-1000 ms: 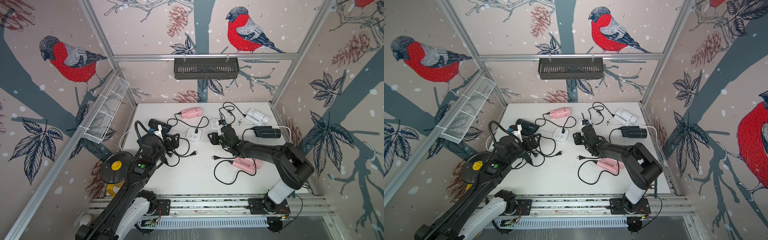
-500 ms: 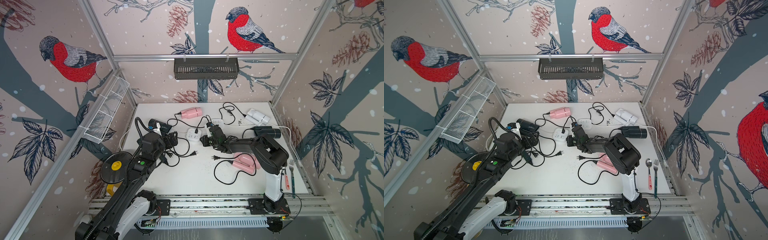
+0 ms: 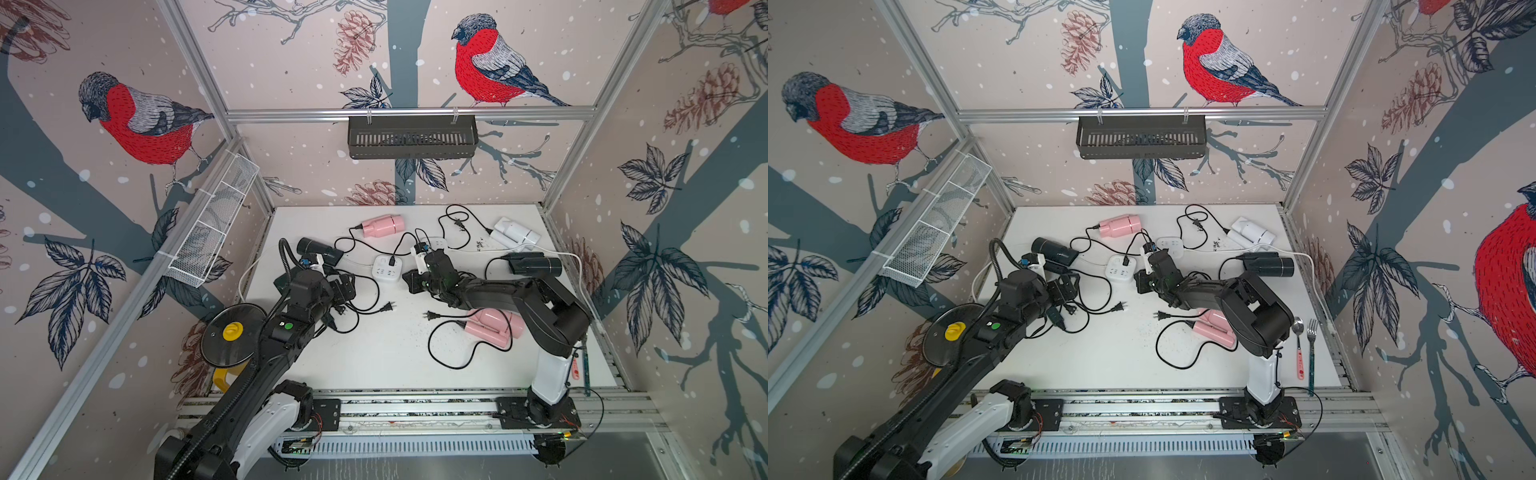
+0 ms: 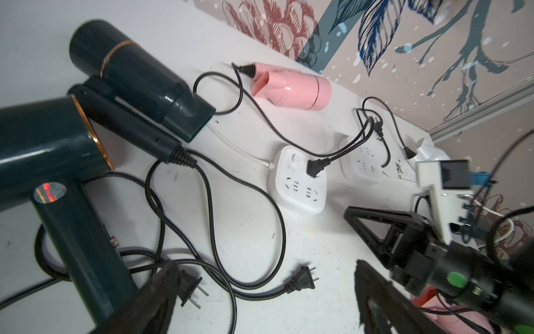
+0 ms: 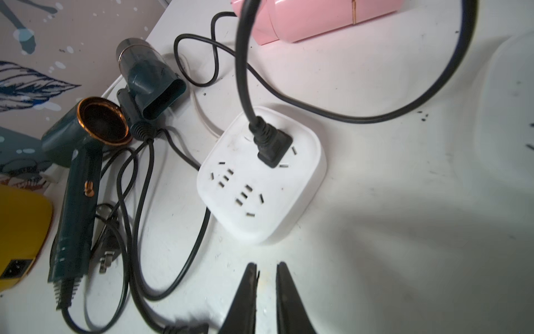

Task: Charge the blow dryers
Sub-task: Pick up the plug from the center of the board.

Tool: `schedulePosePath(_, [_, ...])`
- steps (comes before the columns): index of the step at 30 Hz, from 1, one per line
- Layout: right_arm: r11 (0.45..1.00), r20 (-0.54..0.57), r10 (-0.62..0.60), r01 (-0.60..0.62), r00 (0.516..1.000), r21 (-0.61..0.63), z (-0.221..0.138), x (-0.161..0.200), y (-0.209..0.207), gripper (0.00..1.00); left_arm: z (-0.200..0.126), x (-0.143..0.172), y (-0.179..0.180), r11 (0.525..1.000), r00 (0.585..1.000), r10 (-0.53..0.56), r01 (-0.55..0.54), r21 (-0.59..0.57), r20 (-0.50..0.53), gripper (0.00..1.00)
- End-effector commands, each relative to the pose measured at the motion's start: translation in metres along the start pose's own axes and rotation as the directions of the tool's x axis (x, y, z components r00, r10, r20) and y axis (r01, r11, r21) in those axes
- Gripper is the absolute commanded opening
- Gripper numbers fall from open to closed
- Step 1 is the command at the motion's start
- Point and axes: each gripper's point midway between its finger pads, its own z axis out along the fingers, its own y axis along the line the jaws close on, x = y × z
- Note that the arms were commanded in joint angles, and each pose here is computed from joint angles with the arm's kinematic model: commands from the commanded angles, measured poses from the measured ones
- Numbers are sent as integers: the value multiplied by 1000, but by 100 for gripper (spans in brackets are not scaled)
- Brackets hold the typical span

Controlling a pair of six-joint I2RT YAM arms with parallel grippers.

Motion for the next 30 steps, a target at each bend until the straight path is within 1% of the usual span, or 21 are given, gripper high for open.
schedulePosePath(1, [992, 45, -128, 128, 991, -11, -16, -8, 6, 17, 12, 15, 7, 999, 997, -32, 31, -22, -67, 85])
schedulePosePath(4, [985, 62, -170, 170, 984, 9, -29, -9, 4, 17, 27, 30, 17, 997, 991, -40, 31, -68, -125, 83])
schedulePosePath(8, [984, 105, -178, 178, 978, 9, -44, -12, 6, 17, 45, 50, 27, 991, 972, -73, 45, -125, -223, 82])
schedulePosePath(10, [984, 125, -177, 178, 976, 4, -49, -12, 7, 17, 55, 61, 28, 990, 954, -75, 38, -133, -289, 80])
schedulePosePath(11, [983, 128, -180, 181, 975, 2, -50, -12, 8, 17, 60, 66, 27, 991, 946, -82, 42, -130, -315, 77])
schedulePosePath(13, [983, 129, -183, 181, 975, 25, -53, -10, 3, 17, 67, 78, 22, 992, 926, -100, 66, -105, -364, 72])
schedulePosePath(14, [983, 133, -184, 181, 974, 34, -54, -10, 2, 18, 69, 83, 18, 993, 920, -107, 80, -86, -378, 71])
schedulePosePath(18, [981, 161, -188, 178, 969, 73, -62, -15, -5, 18, 68, 96, -2, 997, 912, -78, 81, -9, -402, 66])
schedulePosePath(21, [982, 166, -185, 175, 969, 75, -64, -15, -7, 18, 63, 107, -28, 994, 903, 21, 28, 108, -430, 65])
schedulePosePath(23, [982, 166, -183, 174, 969, 72, -64, -15, -7, 17, 62, 115, -36, 990, 888, 72, -6, 144, -455, 64])
schedulePosePath(24, [982, 165, -184, 175, 969, 66, -63, -14, -6, 18, 62, 119, -37, 988, 878, 80, -7, 154, -472, 64])
schedulePosePath(25, [982, 162, -187, 180, 969, 54, -63, -13, -4, 17, 62, 123, -36, 989, 870, 76, -3, 149, -486, 64])
schedulePosePath(27, [979, 149, -200, 202, 968, 2, -61, -10, 5, 18, 61, 125, -34, 991, 871, 61, 7, 137, -487, 63])
schedulePosePath(29, [971, 134, -221, 231, 966, -65, -59, -5, 17, 18, 57, 118, -28, 995, 888, 34, 13, 99, -459, 63])
schedulePosePath(30, [964, 118, -236, 248, 964, -98, -57, 0, 24, 19, 56, 111, -21, 999, 901, 10, 13, 50, -434, 64])
